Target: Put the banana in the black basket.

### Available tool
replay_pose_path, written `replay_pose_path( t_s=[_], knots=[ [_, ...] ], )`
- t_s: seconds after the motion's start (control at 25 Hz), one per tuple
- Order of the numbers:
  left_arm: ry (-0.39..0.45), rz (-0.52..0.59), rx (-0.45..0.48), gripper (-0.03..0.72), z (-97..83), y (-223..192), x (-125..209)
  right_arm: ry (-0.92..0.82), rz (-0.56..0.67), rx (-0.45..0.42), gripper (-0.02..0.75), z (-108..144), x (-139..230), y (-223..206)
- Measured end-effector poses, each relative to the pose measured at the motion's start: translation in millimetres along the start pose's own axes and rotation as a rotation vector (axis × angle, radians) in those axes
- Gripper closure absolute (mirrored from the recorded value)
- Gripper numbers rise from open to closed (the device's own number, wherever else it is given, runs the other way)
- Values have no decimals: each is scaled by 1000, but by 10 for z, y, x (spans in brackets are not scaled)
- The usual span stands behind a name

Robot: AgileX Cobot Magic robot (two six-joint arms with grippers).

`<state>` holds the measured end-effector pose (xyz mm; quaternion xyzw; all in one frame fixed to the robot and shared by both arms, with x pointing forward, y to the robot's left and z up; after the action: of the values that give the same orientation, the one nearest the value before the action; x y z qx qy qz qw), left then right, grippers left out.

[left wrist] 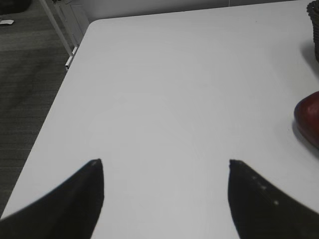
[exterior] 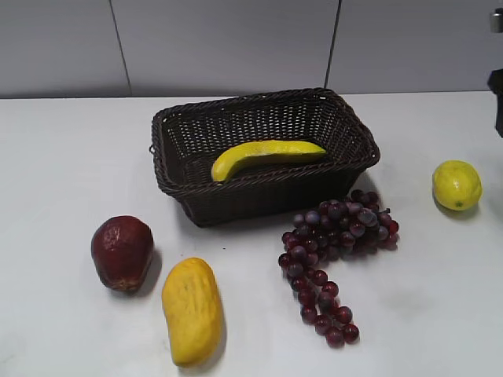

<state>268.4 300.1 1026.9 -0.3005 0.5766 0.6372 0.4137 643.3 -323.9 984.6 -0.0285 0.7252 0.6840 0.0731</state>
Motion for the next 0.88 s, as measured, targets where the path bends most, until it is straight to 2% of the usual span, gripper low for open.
replay_pose_path(
  t_s=[0.2, 0.36, 0.64, 0.88],
  knots=[
    [0, 0, 0, 113, 0, 0, 0, 5, 37, -25, 145, 6, 664, 261],
    [0, 0, 0, 113, 0, 0, 0, 1, -39, -46, 145, 14, 1162, 451],
    [0, 0, 0, 113, 0, 0, 0, 0, -64, -51, 145, 11, 1981, 413],
    [0, 0, 0, 113, 0, 0, 0, -1, -107, -58, 145, 16, 2482, 338]
  ],
)
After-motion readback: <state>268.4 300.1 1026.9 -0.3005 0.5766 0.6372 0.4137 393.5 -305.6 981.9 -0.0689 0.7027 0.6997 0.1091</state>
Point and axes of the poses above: a point on each arm's last joint axis where the gripper is mounted, y pointing back along that axis away from the gripper, z along the wrist's bending axis when the last joint is at zero, x = y × z, the point moved 4 cm from there along -y, pointing out along that axis toward the gripper, and after that the axes turned 6 degrees about -y, right-handed, at the moved point
